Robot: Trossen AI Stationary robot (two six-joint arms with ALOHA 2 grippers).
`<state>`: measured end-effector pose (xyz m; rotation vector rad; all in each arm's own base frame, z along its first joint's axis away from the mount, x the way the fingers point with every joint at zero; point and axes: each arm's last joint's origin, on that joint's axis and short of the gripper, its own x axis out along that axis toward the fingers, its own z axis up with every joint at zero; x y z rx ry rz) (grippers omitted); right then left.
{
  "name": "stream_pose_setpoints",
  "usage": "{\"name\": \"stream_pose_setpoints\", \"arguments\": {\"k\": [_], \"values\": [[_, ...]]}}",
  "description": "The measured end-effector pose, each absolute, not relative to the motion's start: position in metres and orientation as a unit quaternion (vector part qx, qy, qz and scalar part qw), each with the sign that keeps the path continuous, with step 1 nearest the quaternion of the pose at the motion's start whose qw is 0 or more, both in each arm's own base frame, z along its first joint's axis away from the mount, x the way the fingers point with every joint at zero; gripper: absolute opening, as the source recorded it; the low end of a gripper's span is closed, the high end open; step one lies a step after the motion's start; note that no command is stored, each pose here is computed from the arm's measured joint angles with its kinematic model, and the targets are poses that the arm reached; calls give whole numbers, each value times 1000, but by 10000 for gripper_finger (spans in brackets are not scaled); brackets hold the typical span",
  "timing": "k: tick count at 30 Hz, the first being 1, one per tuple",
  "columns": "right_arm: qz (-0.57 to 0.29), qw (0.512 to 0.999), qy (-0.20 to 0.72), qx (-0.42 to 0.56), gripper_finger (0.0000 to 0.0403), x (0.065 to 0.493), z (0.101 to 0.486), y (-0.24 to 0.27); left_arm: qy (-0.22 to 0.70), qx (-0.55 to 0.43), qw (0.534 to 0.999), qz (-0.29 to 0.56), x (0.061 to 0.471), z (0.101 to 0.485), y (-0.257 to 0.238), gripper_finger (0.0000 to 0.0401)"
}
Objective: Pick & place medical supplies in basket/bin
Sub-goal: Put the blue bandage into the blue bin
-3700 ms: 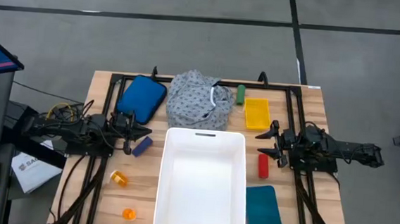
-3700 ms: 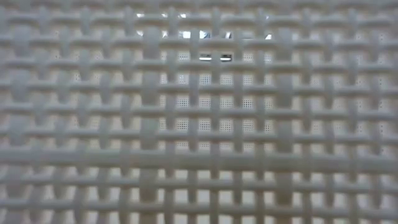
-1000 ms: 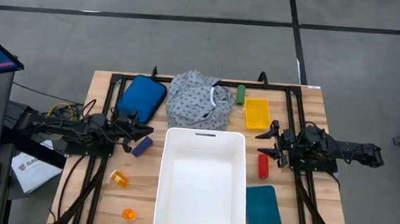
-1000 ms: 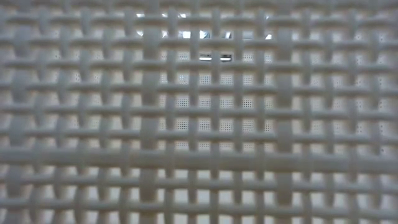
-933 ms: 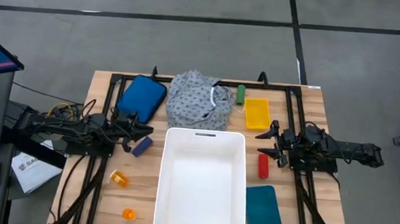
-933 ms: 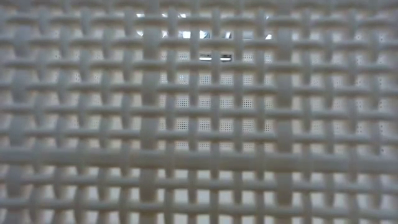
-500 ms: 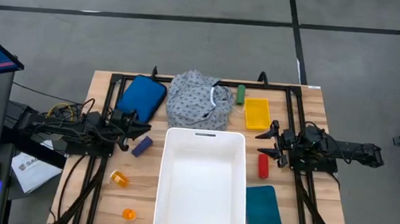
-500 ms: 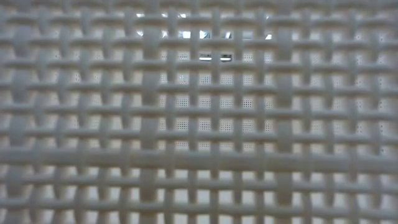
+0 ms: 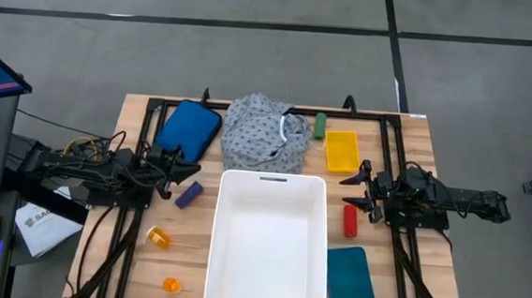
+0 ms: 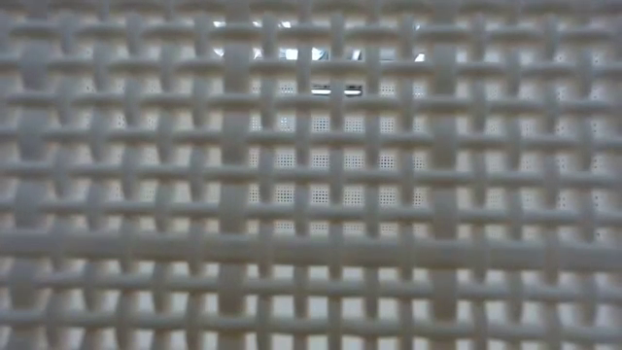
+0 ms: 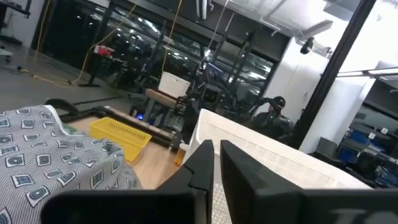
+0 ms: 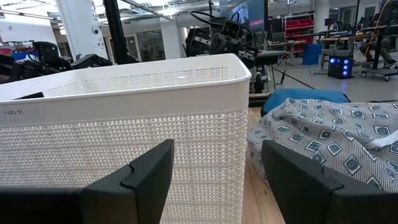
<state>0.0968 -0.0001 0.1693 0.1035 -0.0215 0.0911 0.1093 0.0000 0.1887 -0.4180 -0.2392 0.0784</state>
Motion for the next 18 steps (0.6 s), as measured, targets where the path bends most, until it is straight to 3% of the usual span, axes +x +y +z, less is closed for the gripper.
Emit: {"name": "stream_pose_setpoints", "arguments": {"k": [18], "values": [[-2, 996, -28, 79, 239, 97, 172, -3, -161, -219, 958, 89, 107, 195, 3, 5]]}}
